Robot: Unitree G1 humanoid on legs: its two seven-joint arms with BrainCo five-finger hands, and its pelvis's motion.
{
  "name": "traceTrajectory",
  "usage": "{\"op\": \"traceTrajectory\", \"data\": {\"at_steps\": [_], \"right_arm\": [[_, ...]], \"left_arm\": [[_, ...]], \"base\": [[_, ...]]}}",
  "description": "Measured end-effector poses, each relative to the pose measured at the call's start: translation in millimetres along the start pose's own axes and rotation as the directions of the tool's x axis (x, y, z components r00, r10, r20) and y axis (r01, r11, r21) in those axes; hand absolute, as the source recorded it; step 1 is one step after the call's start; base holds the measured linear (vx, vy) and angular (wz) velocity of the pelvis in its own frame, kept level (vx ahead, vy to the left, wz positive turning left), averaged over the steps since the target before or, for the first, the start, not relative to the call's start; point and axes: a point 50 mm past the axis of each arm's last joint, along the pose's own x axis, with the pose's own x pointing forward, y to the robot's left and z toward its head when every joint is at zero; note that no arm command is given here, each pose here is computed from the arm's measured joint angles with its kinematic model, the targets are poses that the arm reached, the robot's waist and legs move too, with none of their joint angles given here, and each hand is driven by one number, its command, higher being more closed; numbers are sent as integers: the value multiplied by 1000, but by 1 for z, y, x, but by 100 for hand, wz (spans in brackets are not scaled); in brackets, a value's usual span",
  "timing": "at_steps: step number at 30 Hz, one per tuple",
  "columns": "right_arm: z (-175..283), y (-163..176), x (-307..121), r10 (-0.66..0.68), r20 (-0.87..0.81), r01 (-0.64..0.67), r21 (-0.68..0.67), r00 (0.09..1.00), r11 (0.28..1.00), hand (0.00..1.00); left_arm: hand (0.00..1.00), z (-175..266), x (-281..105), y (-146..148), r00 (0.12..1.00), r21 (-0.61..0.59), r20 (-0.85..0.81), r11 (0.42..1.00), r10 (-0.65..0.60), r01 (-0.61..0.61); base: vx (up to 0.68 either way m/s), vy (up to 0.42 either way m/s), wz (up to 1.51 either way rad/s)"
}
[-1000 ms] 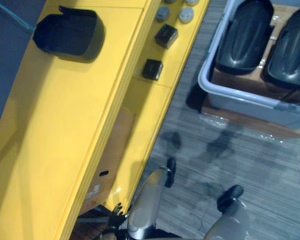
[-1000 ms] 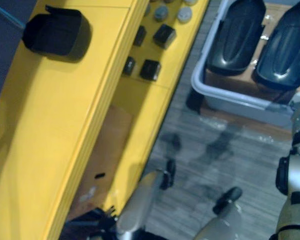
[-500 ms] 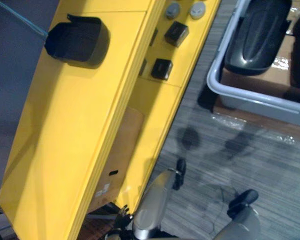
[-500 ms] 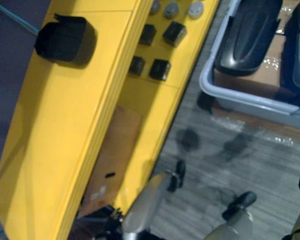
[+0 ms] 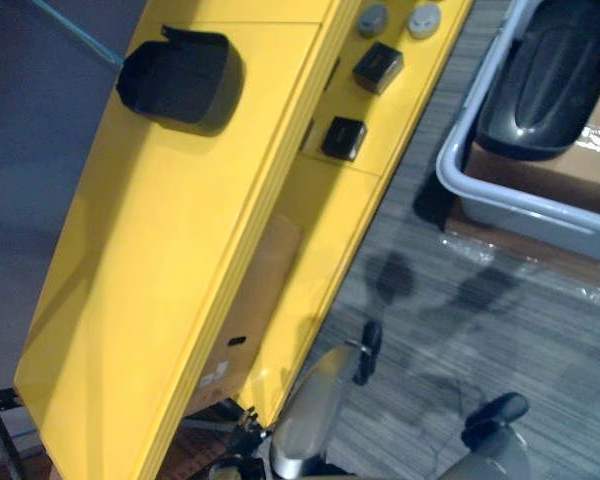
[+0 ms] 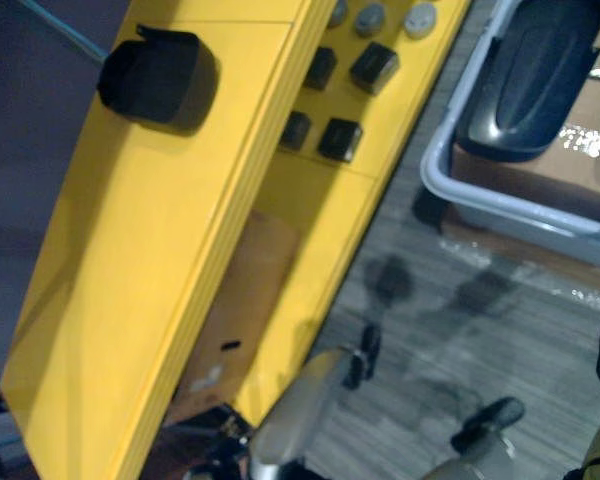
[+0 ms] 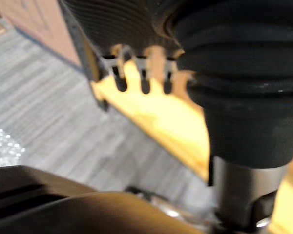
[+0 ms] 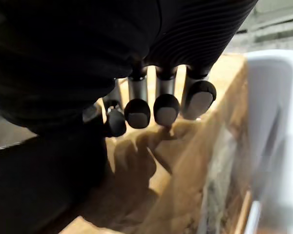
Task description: Walk over and take plastic housings, then place them on the shelf
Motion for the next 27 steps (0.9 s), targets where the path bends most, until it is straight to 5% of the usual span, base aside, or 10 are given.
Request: {"op": "traceTrajectory", "data": {"at_steps": [7, 15, 27], "right_arm": [[16, 2, -4, -74, 151, 81, -44, 986, 996, 100], [31, 25, -17, -37, 238, 49, -43, 971, 998, 100], [57, 41, -36, -71, 370, 80, -11, 926, 997, 100]], "left_arm": [[0, 21, 1, 2, 994, -63, 104, 998, 37, -30], [0, 96, -9, -16, 899, -193, 434, 980, 48, 40], [0, 135, -32, -30, 797, -187, 600, 981, 68, 57]], "base": [[6, -4, 0], [-46, -27, -8], [-18, -11, -9]]}}
